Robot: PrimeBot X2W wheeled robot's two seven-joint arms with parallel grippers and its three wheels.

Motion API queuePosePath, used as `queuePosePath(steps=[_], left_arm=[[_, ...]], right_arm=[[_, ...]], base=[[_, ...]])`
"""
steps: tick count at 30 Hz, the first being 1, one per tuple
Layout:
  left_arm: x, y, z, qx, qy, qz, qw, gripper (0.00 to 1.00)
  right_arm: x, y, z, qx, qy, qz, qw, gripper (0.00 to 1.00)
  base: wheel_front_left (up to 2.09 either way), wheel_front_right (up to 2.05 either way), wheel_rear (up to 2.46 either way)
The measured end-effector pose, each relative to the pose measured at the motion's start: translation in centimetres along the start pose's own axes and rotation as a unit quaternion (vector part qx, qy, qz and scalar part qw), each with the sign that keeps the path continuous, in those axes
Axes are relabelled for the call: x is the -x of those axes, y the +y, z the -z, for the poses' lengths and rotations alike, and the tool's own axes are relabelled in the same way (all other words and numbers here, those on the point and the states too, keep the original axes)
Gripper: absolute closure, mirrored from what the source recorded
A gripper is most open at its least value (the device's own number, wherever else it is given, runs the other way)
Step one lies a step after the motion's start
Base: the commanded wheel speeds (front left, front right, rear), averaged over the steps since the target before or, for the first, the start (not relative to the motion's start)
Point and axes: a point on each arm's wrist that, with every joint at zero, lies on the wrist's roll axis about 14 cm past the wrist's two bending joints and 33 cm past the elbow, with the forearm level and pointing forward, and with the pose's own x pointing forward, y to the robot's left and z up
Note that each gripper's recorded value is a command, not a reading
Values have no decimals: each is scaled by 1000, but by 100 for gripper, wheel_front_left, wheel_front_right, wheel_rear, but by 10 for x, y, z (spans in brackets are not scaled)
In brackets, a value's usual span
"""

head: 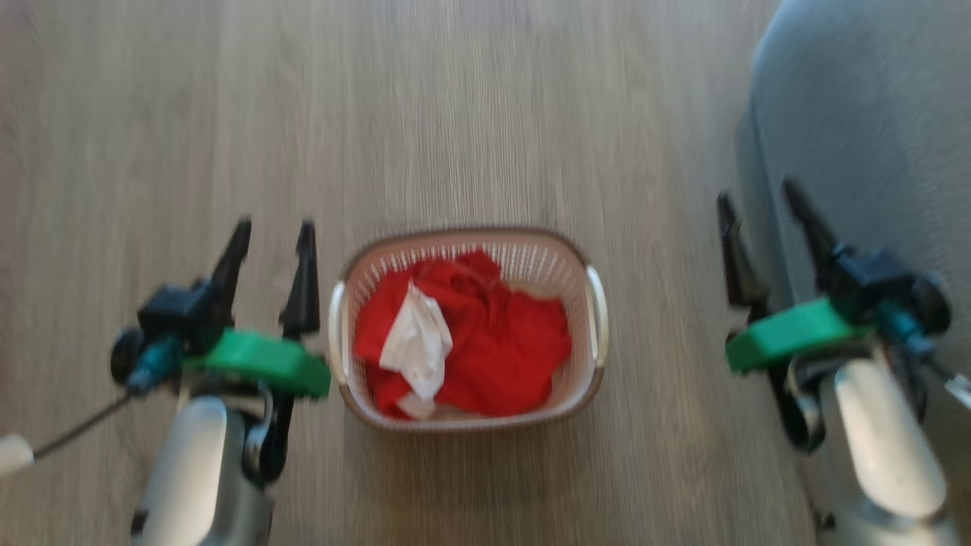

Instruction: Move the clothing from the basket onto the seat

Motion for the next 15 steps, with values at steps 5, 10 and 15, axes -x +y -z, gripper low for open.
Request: queuePosePath(steps=[5, 10, 15], left_arm=[[-50, -11, 20, 0, 6, 28, 1000, 0], [-94, -23, 72, -3, 41, 63, 997, 0], [-104, -27, 125, -2, 89, 78, 993, 0]], right_arm=[[-46, -12, 14, 4, -4, 9, 1000, 0], [-84, -19, 61, 1, 23, 11, 1000, 0], [-88, -23, 106, -1, 65, 13, 998, 0]], base=[[0, 0, 0], [0, 0, 0], [0, 0, 0]])
